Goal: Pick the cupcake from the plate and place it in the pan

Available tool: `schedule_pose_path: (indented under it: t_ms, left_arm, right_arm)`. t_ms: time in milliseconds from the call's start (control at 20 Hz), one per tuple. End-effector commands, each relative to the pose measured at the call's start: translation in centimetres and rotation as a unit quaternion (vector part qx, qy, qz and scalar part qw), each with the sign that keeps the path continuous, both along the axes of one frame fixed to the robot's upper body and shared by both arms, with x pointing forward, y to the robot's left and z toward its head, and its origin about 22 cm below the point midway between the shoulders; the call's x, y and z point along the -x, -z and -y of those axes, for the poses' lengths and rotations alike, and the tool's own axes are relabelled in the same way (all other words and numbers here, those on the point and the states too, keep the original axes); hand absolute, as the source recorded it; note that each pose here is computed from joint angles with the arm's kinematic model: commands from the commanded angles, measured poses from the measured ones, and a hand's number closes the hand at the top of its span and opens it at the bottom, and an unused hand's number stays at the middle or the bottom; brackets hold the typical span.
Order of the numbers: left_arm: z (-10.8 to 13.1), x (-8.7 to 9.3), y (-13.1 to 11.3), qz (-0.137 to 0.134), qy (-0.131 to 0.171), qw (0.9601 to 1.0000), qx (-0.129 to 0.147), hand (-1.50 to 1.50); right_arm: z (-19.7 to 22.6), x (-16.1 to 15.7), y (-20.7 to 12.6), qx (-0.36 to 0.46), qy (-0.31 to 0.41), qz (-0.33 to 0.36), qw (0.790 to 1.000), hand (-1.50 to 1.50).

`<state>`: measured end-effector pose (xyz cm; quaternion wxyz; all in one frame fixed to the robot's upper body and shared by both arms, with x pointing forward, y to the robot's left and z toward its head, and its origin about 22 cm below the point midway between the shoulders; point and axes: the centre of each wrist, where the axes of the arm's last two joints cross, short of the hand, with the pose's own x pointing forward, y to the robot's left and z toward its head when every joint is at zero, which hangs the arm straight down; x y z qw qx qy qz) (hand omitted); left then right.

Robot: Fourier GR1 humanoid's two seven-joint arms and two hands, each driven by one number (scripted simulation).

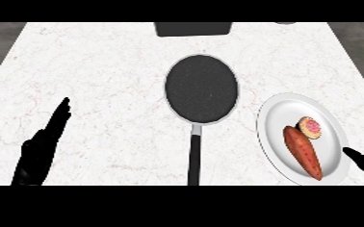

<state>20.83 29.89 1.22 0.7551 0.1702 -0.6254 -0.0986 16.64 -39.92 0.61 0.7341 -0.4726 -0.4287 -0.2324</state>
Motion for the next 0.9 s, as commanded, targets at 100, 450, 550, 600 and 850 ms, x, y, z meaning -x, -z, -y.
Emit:
schedule_pose_path:
  t_ms: [100, 450, 550, 600, 850]
  left_arm:
    - [0.0, -0.2, -0.2, -0.002, 0.018, 0.9998, -0.004, 0.00]
    - [1.8, -1.3, 0.1, -0.001, 0.032, 0.9995, -0.001, 0.00]
    - [0.7, -2.0, 0.1, 0.010, 0.029, 0.9995, -0.008, 0.00]
    - [1.7, -1.0, 1.0, 0.010, 0.041, 0.9991, -0.001, 0.00]
    - [1.3, -1.5, -0.4, 0.002, 0.035, 0.9994, 0.003, 0.00]
  right_arm:
    - [-0.3, 2.0, -6.1, -0.013, -0.071, -0.122, 0.990, -1.50]
    - [-2.8, -2.2, -14.4, -0.046, -0.157, -0.156, 0.974, -1.50]
    - [-1.4, -4.3, -16.6, -0.069, -0.142, -0.165, 0.974, -1.50]
    - [-2.0, -4.8, -17.1, -0.071, -0.145, -0.181, 0.970, -1.50]
    - [-1.6, -6.4, -17.5, -0.112, -0.153, -0.220, 0.957, -1.50]
